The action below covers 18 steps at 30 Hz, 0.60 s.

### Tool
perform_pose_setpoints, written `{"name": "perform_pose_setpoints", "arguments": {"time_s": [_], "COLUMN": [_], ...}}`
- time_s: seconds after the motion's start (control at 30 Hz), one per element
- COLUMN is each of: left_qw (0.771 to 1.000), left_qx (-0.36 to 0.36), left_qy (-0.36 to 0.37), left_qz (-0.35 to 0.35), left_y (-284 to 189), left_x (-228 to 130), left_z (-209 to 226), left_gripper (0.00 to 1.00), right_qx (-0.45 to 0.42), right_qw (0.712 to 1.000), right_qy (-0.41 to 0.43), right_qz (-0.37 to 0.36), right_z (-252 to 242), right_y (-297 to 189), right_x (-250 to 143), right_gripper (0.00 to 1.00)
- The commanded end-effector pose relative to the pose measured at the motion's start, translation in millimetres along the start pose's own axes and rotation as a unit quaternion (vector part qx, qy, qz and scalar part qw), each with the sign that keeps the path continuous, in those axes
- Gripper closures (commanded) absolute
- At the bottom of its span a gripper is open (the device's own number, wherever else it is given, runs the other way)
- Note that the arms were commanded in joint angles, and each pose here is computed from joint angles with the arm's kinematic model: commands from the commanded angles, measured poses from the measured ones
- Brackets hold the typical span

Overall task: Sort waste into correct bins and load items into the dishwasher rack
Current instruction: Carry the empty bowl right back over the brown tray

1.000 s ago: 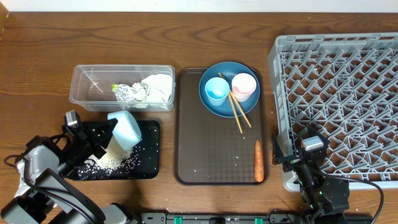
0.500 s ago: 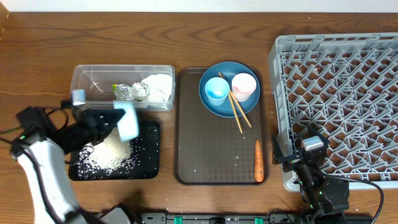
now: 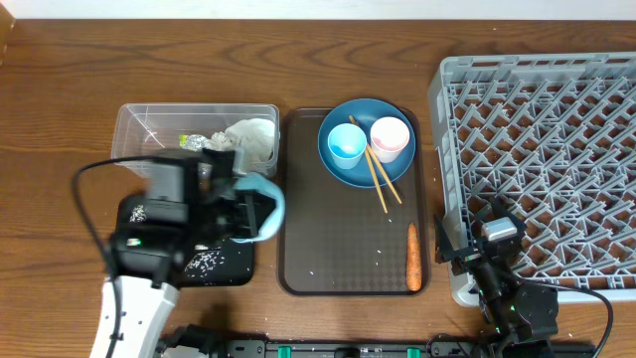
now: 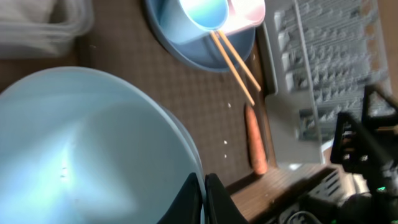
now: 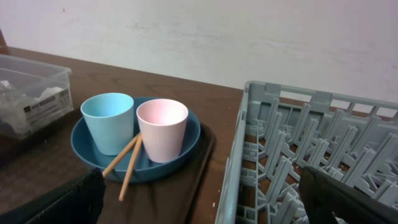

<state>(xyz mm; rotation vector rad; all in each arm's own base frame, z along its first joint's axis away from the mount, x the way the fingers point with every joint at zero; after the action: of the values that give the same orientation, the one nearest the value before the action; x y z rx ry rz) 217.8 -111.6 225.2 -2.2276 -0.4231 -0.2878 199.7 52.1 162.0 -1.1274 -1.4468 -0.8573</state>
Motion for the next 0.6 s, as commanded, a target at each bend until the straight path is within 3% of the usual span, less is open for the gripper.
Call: {"name": "perform_pose_setpoints", "arguments": {"time_s": [0.0,0.33,0.57], "left_qw": [0.996,0.984,0.972], "left_qx": [0.082,0.131,0.174], "left_qy": [-0.011,0.114,0.147], "left_qz": [-0.022,0.030,0.054], "left_y": [16.7,111.1,164.1], "left_x": [-2.2,-46.9,-71.9], "left_z": [-0.8,-39.7,-33.4], "left_gripper": [0.94,0.94,0.93], "right_qx": [-0.002,-0.002,-0.002], "right_qw": [1.000,1.000,1.000], "right_qy": [0.007,0.007,0.007], "right_qz": [0.002,0.002,0.002], "right_z": [-0.8,-0.8,-0.8], "right_y": [0.0,0.0,0.0], "right_x": [-1.4,-1.4,-1.4], "right_gripper": [0.01,0.01,0.01]}}
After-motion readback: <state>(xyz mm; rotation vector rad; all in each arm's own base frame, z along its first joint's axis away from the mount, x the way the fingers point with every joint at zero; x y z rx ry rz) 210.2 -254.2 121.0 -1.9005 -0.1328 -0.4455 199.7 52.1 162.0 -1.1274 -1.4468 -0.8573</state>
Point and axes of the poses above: each gripper's point midway between its finger pads, its own y axis out along the fingers, its own z axis along the line the jaws close on, x = y × z, the point moved 4 cm from there along -y, back along the fingers, and after that the axes turned 8 degrees about -y, right-handed, at the moved point
